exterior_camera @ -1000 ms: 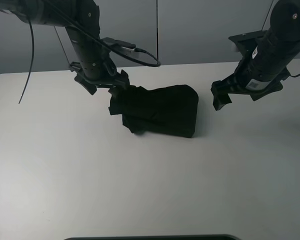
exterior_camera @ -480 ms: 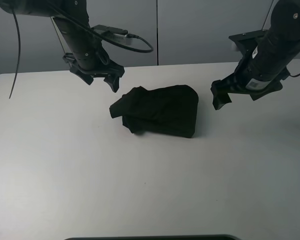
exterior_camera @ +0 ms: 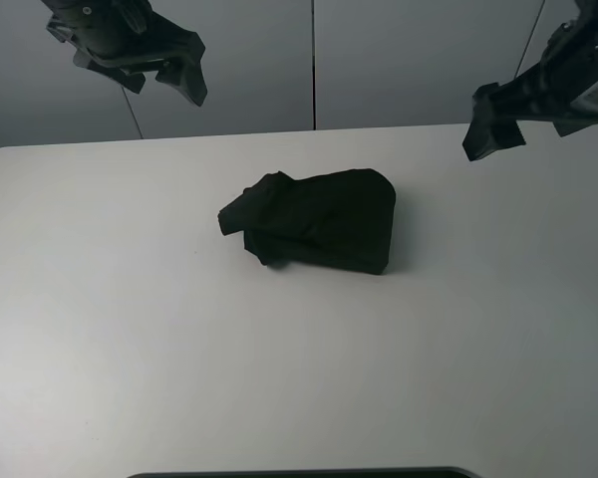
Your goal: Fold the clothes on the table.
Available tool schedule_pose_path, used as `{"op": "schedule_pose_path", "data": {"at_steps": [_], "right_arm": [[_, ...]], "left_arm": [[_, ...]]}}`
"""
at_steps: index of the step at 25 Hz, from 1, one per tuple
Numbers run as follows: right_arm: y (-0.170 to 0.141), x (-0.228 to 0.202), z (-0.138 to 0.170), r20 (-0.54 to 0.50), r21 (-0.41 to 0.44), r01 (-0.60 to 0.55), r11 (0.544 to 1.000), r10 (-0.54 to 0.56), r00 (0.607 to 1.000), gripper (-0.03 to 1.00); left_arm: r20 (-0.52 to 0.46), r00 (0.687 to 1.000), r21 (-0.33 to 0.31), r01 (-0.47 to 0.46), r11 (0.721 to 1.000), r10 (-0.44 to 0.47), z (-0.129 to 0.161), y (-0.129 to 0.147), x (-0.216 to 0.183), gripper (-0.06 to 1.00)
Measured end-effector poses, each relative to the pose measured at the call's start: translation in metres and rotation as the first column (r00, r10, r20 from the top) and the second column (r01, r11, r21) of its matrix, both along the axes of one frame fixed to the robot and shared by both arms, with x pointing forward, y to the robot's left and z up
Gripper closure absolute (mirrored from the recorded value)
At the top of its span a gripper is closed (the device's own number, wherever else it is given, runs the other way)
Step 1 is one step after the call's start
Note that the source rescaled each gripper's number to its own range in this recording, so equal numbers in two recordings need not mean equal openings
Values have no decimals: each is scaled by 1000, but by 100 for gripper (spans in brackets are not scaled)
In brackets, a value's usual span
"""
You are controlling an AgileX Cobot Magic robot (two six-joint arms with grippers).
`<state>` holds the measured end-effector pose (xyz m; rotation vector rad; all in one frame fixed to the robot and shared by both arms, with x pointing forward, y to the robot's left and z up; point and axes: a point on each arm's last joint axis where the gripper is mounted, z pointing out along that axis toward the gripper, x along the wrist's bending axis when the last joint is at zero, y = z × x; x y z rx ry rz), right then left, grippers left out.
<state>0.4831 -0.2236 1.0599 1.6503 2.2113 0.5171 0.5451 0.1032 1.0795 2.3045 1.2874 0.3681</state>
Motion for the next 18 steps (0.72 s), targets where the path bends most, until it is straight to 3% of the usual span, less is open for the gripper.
{"op": "schedule_pose_path", "data": {"at_steps": [4,9,18], "right_arm": [[-12,-34,19,36,-1,-13,1000,13,999,-3],[-28,-85,22,98,14,-22,1000,21,995,-3],[-52,-166,38,200,78,-36,996,20,980,-3]], "left_arm": [[11,1000,-10,-3,1000,3,5,29,-45,-5],[3,999,-34,-41,999,41,-2,71,-108,-5],[120,987,-178,-84,980,107,5,139,-213,-6]]}}
